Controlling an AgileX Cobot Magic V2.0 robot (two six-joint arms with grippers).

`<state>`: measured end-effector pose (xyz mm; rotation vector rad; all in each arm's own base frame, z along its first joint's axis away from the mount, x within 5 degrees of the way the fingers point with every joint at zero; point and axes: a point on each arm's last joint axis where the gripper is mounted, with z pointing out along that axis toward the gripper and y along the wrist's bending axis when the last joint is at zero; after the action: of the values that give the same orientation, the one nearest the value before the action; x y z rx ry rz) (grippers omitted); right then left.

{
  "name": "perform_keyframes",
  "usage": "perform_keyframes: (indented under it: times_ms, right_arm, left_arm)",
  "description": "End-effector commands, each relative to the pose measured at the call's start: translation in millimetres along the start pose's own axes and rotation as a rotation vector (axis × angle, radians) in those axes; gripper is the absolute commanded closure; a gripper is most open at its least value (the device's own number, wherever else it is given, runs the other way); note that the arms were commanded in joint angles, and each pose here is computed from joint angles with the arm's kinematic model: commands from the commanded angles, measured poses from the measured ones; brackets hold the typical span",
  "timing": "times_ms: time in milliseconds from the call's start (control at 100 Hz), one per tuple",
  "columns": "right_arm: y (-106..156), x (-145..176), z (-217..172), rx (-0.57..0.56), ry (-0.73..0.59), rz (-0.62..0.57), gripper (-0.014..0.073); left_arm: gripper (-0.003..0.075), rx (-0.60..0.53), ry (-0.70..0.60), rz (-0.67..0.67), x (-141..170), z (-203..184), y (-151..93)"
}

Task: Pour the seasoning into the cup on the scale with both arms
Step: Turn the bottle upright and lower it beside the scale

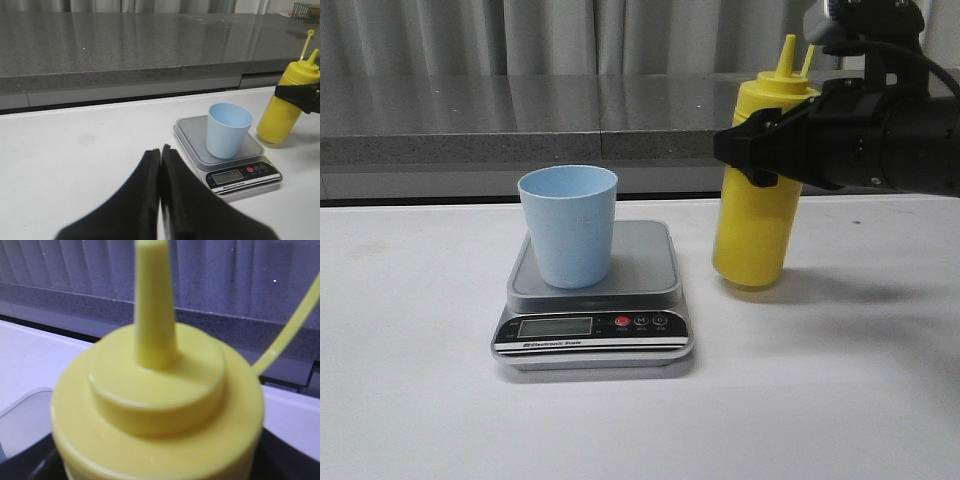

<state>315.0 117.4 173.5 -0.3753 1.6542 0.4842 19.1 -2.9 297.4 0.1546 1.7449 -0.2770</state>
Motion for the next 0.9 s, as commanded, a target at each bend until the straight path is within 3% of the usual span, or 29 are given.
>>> perform_keyframes:
  times_ms: [0,280,360,480,580,890]
  right_arm:
    - [0,-23,0,-0.016,-0.156,-0.006,0.0624]
    - [0,-14,3,-0.026,-0.12,-0.009,0.0582]
    - [0,-14,3,-0.027,-0.12,-0.01,0.0445]
    - [0,-14,3,-0.028,-0.117,-0.011,0.0137]
    - [1,-13,3,-0.036,-0.108,-0.017,-0.0012]
    - [5,-24,-4,-0.04,-0.021,-0.071,-0.0027]
  left_arm:
    - [0.074,0.015,-0.083,-0.012,-13,-2,-2]
    - [0.074,0.015,-0.083,-0.012,-13,-2,-2]
    - [0.074,0.015,-0.083,-0.012,-13,-2,-2]
    - [0.074,0.015,-0.083,-0.012,-13,-2,-2]
    - [0.074,0.015,-0.083,-0.012,-13,-2,-2]
    - [0.074,0.015,-0.083,-0.012,-13,-2,-2]
